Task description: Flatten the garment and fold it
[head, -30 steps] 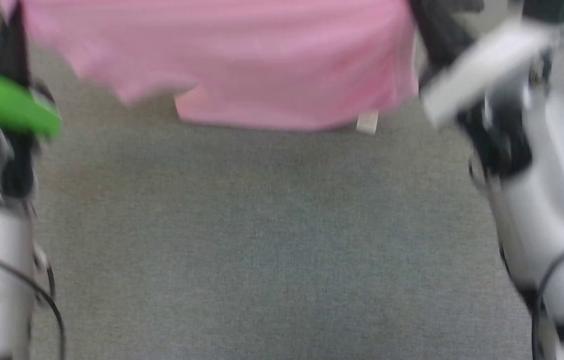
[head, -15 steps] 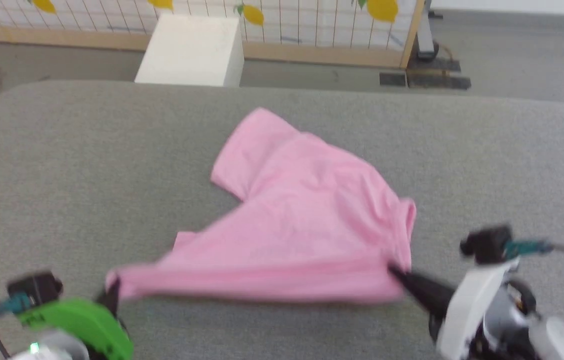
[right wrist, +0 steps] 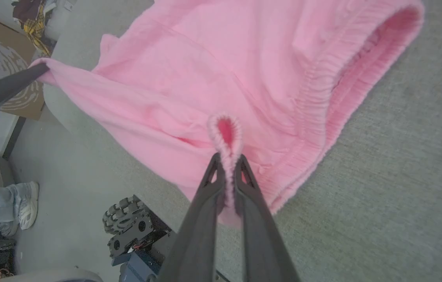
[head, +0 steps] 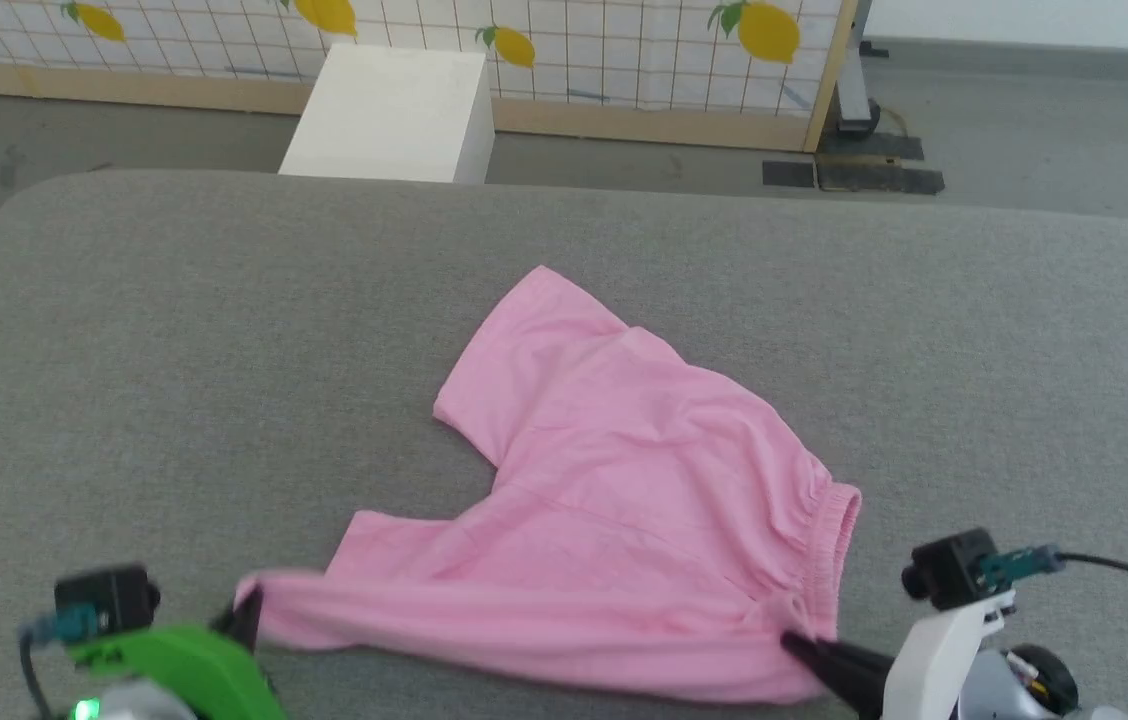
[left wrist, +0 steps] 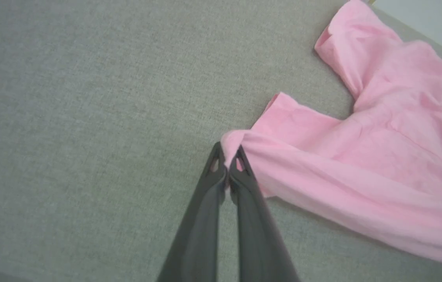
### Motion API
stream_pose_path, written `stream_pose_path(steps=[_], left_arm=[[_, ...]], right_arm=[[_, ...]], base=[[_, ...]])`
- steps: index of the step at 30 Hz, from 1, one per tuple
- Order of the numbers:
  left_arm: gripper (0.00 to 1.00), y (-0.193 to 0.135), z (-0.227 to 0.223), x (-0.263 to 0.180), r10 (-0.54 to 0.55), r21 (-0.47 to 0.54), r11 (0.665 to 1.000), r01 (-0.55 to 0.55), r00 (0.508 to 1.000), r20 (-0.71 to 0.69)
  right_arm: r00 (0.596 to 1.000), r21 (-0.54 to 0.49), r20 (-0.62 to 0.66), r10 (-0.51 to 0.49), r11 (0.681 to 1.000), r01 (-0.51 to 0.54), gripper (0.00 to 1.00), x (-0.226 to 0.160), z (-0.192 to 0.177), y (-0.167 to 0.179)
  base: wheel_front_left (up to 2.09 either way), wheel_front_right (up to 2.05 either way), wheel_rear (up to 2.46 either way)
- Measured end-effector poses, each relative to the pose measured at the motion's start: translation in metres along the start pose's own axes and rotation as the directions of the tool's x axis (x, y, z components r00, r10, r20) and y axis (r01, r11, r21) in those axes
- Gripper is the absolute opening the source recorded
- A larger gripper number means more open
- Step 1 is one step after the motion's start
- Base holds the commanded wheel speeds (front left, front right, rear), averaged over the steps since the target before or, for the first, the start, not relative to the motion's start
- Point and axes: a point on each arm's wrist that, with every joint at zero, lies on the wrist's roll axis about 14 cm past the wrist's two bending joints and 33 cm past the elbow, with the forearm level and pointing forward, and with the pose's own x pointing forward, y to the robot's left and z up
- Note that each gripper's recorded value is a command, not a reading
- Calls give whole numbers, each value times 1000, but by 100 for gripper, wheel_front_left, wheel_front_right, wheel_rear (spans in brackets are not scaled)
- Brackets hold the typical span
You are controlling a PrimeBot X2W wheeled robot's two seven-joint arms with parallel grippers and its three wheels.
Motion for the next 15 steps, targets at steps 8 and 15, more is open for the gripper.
stream_pose_path(steps=[8, 15], left_arm=[[0, -60, 83, 49, -205, 184, 966, 180, 970, 127], [0, -100, 119, 106, -310, 303, 914, 271, 947, 86]], right_arm=[[988, 39, 139, -70, 997, 65, 0, 5, 45, -17], [972, 69, 199, -127, 991, 115, 0, 18, 73, -33]], base=[[0, 0, 0], [0, 0, 0]])
